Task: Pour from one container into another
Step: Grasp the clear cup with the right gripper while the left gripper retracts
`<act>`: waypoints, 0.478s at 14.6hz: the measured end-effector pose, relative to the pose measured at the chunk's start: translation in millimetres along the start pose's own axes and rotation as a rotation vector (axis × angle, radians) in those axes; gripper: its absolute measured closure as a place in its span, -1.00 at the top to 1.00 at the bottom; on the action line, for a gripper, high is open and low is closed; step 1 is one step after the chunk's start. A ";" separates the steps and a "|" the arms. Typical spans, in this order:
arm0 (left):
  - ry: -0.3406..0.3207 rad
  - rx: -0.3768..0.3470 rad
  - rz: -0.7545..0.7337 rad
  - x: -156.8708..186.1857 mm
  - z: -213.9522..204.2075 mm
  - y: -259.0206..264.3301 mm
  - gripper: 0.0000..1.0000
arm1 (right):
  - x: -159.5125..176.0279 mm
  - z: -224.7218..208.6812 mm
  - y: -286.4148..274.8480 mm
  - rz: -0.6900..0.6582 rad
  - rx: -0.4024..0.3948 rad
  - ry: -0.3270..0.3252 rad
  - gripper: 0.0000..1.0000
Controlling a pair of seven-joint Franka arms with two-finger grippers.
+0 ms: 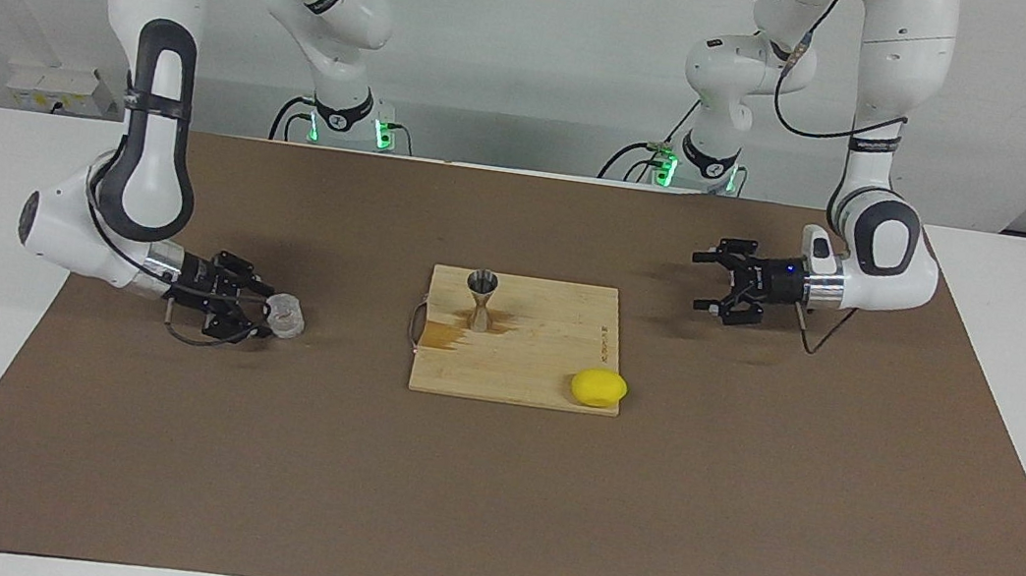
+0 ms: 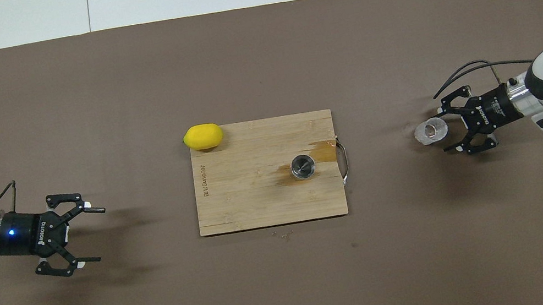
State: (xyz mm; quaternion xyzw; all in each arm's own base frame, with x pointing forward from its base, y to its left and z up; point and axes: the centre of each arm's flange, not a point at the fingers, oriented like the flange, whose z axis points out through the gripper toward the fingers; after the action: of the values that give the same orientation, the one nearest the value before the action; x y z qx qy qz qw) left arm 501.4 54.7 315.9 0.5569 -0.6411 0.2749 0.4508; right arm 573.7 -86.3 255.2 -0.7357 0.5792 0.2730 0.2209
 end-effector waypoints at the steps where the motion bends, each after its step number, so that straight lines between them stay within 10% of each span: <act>1: -0.052 -0.024 -0.012 4.9 -13.4 -5.2 1.00 | -0.5 0.5 -0.4 -0.001 0.000 0.001 0.54; 7: -0.358 -0.058 -0.097 75.5 -96.0 -28.8 1.00 | -0.6 -2.8 -6.2 0.017 0.064 -0.004 0.49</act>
State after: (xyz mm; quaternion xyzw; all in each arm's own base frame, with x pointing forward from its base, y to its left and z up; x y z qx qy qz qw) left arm 557.2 94.9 420.8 0.6139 -0.6913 0.1309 0.3579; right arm 580.1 -86.3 257.8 -0.7228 0.5933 0.2575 0.2433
